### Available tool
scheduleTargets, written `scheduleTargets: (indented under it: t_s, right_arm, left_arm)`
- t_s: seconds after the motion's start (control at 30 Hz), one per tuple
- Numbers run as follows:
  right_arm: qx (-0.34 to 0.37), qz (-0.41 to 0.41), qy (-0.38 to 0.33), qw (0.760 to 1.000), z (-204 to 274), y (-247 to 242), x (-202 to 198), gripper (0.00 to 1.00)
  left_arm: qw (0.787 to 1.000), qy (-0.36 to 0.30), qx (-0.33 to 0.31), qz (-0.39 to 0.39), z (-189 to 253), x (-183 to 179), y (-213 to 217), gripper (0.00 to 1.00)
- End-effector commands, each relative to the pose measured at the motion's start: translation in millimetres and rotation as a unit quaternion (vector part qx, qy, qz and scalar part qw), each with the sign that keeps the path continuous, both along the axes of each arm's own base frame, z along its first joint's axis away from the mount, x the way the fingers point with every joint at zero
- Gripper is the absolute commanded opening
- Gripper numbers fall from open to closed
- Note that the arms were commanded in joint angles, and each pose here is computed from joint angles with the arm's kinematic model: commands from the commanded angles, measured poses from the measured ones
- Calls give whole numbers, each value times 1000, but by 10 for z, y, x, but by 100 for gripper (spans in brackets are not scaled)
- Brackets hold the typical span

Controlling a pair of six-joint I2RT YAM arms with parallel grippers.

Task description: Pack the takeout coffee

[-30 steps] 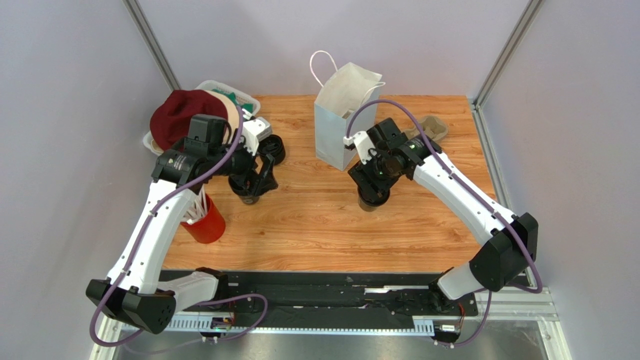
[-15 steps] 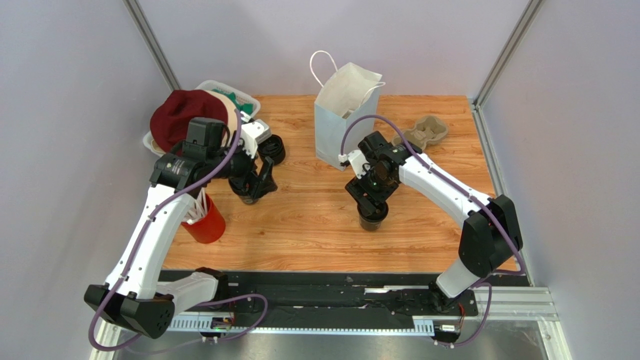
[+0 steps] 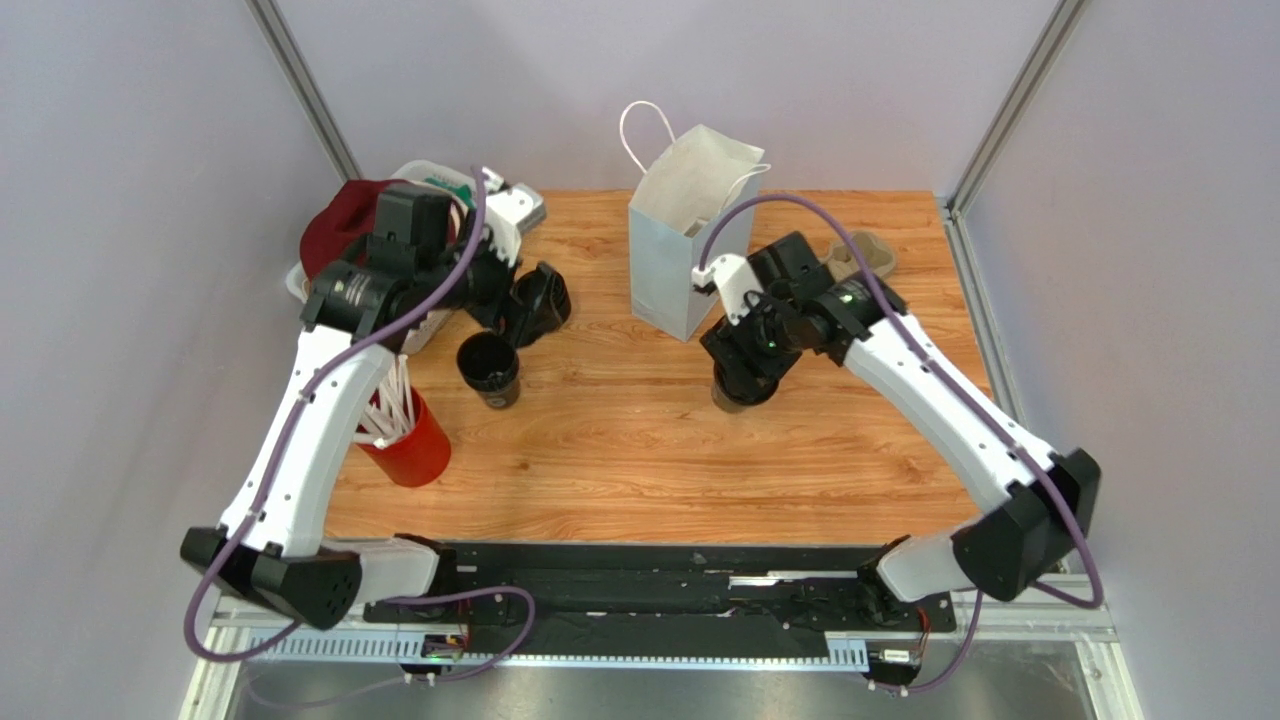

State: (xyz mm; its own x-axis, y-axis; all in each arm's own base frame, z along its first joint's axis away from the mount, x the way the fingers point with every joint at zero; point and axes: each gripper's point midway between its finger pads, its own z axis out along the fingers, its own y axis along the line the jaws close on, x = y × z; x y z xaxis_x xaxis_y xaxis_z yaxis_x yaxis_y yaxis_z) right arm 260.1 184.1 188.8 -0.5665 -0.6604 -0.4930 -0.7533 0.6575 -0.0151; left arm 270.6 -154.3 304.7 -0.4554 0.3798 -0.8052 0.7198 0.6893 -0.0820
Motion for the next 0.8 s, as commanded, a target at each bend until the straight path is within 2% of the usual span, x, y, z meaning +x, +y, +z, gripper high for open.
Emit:
scheduleTargets:
  t_s: [0.0,0.1,0.27,0.3,0.4,0.77]
  right_arm:
    - [48,5,-117,992,790,-26,77,33]
    - [74,6,-156,985,1093,-54,27,33]
    - [108,-4,-241,964,1635,-189,-50,33]
    - [102,-13,-255,961,1694,-257,-46,33]
    - [95,-37,-306,947,1922,-482,-120,33]
    - [85,-108,-396,908,2309,-1059,-342,33]
  left_arm:
    - [997,-69,-7,35,536,556,-150,99]
    - [997,-68,-16,32,625,815,-386,99]
    - [989,-136,43,-37,566,1137,-874,99]
    - [983,-155,60,-73,518,1151,-1046,99]
    - [971,-194,80,-115,497,1213,-1300,99]
    - [947,-247,98,-181,369,1386,-1880,99]
